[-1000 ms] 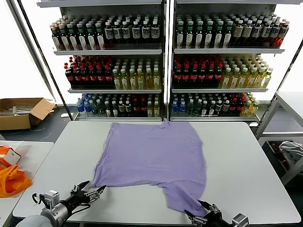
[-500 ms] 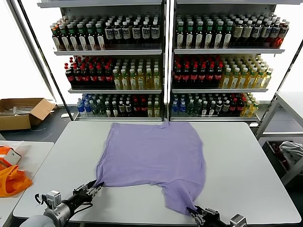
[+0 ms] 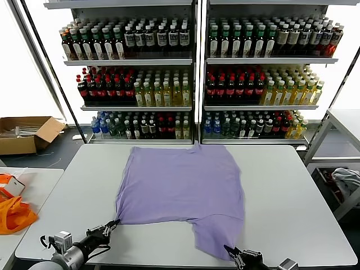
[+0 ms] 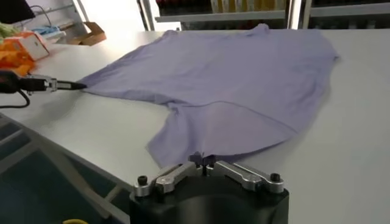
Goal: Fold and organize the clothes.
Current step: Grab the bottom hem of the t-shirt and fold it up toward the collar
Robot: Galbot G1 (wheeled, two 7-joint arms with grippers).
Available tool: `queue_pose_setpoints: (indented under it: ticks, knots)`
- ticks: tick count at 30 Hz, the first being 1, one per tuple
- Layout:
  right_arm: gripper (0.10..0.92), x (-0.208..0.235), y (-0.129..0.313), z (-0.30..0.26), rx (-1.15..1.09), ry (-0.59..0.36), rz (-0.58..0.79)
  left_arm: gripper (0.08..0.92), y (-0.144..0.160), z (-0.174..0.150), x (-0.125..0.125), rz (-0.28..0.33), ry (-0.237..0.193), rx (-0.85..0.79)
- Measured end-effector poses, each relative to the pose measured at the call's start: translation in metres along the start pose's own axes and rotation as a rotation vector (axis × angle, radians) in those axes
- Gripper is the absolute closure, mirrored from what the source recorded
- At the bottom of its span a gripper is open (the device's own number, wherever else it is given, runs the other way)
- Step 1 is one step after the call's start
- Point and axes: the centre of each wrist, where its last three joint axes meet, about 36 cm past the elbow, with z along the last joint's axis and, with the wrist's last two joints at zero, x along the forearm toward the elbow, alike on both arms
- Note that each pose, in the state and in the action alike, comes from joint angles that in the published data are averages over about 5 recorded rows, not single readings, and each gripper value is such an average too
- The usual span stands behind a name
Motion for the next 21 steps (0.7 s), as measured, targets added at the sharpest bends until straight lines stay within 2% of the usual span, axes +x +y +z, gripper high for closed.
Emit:
queue_pose_setpoints:
  ticks: [11, 21]
  knots:
    - [0.914, 0.019, 0.009, 0.006, -0.032, -0.049, -0.02, 0.911, -0.012, -0.008, 0.035, -0.022, 0.008, -0.056]
    - [0.914, 0.0, -0.004, -0.006, -0.11, -0.23, 0.029, 0.911, -0.01, -0.016, 0.037, -0.022, -0.019, -0.074]
